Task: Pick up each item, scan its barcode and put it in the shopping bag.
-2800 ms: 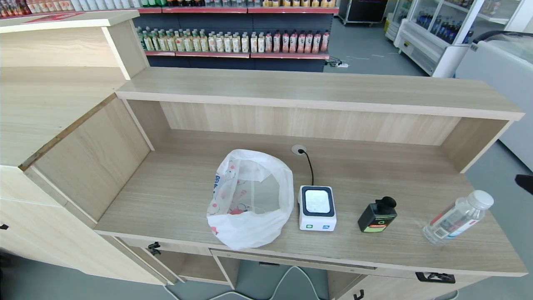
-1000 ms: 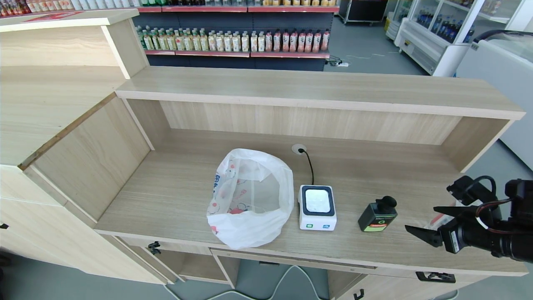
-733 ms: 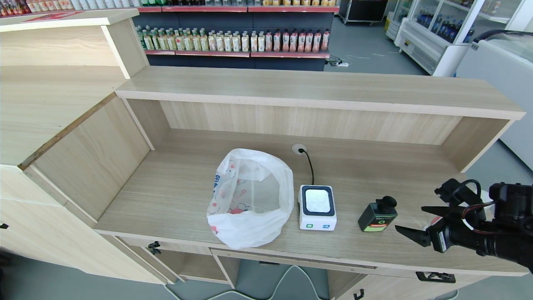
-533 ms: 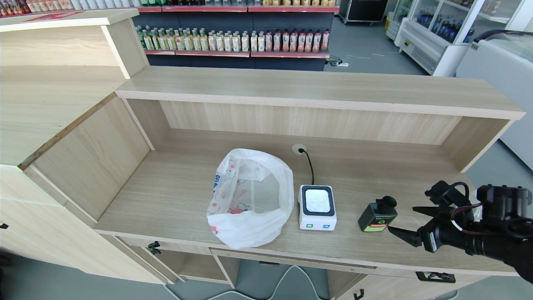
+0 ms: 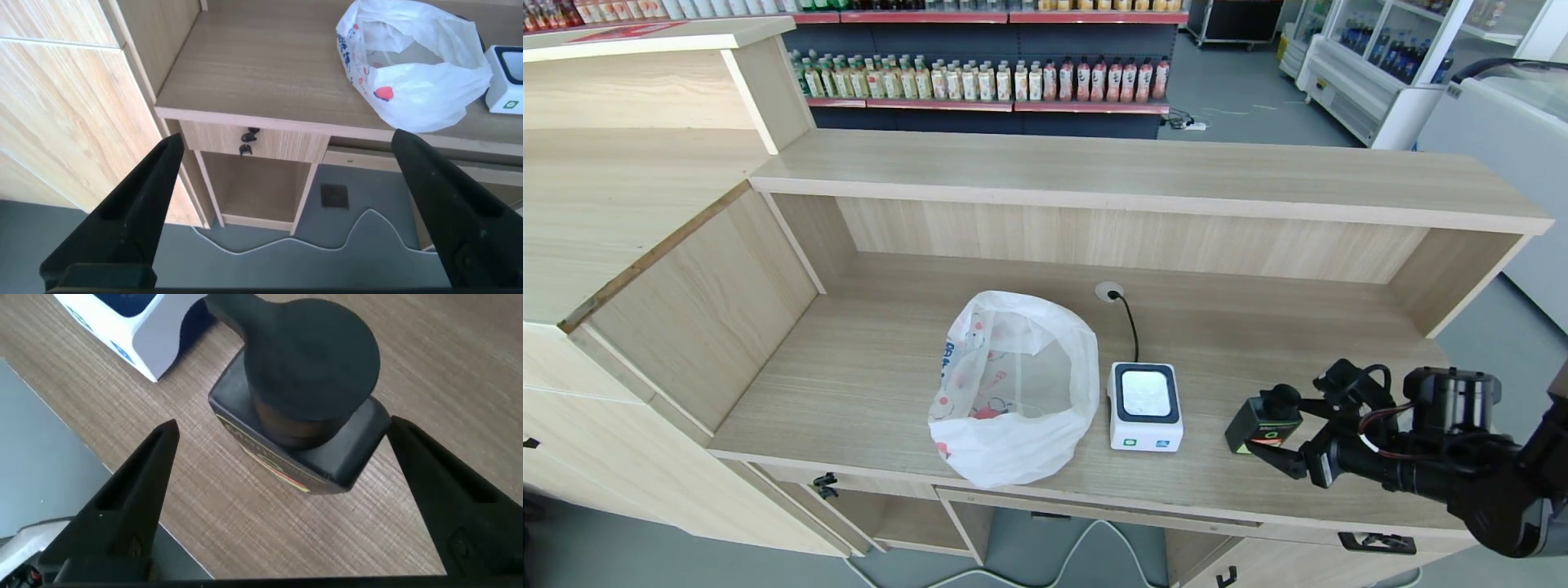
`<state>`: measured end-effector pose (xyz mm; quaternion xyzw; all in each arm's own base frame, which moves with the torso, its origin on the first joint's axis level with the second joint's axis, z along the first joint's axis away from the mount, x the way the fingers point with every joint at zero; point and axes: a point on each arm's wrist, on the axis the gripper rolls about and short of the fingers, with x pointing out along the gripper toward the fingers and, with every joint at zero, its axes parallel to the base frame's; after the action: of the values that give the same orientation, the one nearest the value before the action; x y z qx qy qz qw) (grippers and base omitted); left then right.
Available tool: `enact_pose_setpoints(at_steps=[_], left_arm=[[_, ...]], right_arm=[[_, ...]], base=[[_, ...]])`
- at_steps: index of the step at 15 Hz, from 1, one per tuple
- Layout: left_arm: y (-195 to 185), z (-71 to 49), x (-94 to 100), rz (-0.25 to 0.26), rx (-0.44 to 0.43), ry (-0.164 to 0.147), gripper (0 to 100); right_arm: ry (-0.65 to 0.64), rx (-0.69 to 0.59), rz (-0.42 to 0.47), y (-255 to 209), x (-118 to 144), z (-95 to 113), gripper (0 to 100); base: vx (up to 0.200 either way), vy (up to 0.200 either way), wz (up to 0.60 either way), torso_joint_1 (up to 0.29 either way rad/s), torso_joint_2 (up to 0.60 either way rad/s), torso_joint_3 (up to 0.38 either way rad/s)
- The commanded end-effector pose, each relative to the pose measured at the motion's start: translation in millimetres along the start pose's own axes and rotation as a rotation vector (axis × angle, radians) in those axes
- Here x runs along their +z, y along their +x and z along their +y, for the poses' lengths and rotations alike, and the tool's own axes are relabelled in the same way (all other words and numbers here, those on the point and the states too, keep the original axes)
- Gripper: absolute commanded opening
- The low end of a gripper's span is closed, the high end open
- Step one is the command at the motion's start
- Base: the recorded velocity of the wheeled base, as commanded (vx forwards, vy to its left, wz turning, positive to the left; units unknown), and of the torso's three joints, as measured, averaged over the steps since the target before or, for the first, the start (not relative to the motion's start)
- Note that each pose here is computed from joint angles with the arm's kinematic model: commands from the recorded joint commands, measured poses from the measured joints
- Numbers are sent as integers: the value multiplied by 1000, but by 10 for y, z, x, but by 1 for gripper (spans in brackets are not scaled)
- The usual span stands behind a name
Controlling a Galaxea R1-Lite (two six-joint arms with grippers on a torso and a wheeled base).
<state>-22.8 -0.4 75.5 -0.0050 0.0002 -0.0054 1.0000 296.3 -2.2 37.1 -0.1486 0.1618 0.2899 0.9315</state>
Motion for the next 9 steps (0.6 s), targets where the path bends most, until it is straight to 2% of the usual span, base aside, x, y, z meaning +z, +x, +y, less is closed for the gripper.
enact_pose_setpoints(at_steps=[1,9], left_arm=[[0,0,0,0,0,-1,100],[0,0,0,0,0,-1,100]], right_arm=[[0,27,-10,113,-106,-8,100],[-19,78,-66,262,-230,-26,100]], base=[[0,0,0,0,0,0],[0,0,0,0,0,0]])
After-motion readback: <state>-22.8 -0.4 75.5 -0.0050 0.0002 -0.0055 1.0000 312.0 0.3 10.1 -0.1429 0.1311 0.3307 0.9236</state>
